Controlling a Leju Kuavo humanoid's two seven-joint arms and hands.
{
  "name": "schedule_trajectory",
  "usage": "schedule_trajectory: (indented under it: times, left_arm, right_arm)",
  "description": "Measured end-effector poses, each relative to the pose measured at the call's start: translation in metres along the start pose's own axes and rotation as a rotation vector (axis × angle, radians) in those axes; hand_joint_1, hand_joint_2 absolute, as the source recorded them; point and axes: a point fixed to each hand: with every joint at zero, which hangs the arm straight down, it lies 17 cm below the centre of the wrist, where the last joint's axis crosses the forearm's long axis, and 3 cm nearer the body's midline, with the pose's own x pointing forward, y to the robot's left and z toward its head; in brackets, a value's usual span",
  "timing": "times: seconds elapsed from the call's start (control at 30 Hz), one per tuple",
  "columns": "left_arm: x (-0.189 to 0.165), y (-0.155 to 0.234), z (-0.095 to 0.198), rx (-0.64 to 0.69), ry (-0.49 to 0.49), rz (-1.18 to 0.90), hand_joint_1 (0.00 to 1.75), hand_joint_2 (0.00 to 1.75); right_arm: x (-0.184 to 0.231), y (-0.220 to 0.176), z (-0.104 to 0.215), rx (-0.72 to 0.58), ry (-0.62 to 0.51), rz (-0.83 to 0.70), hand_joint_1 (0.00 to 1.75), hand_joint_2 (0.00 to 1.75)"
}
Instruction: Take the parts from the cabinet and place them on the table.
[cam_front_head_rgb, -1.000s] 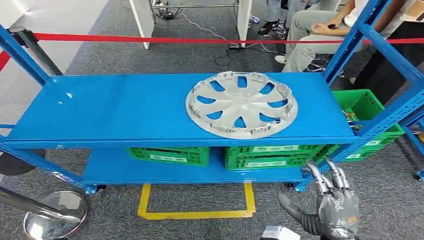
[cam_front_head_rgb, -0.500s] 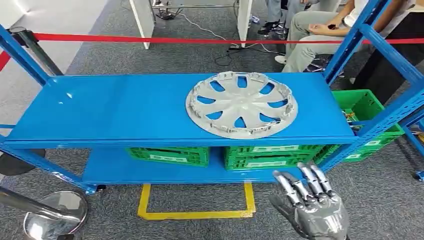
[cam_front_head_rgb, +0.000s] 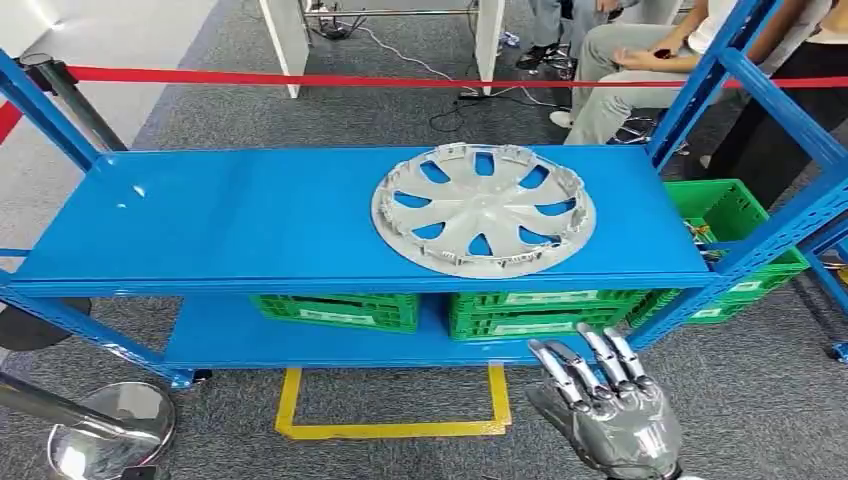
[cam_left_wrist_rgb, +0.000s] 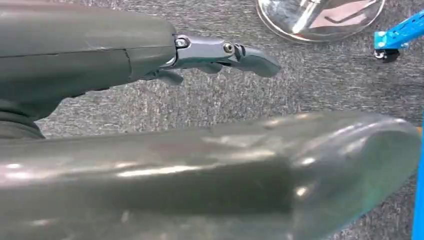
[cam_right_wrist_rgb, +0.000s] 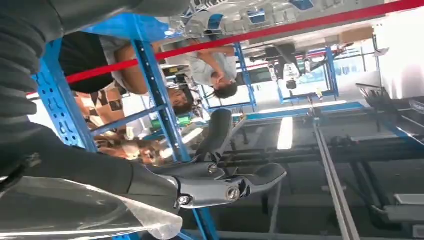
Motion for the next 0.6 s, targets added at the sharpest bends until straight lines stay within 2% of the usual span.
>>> schedule_trajectory:
  times: [0.27, 0.6]
  left_arm:
    - [0.000, -0.005, 0.000, -0.025, 0.005, -0.021, 0.00, 0.00]
    - [0.004, -0.011, -0.002, -0.066, 0.001, -0.062, 0.00, 0.00]
  right_arm:
    - [0.001, 0.024, -0.012, 0.075, 0.074, -0.108, 0.00, 1.75]
    - [0.017, 0.053, -0.042, 0.150, 0.005, -0.142, 0.00, 1.75]
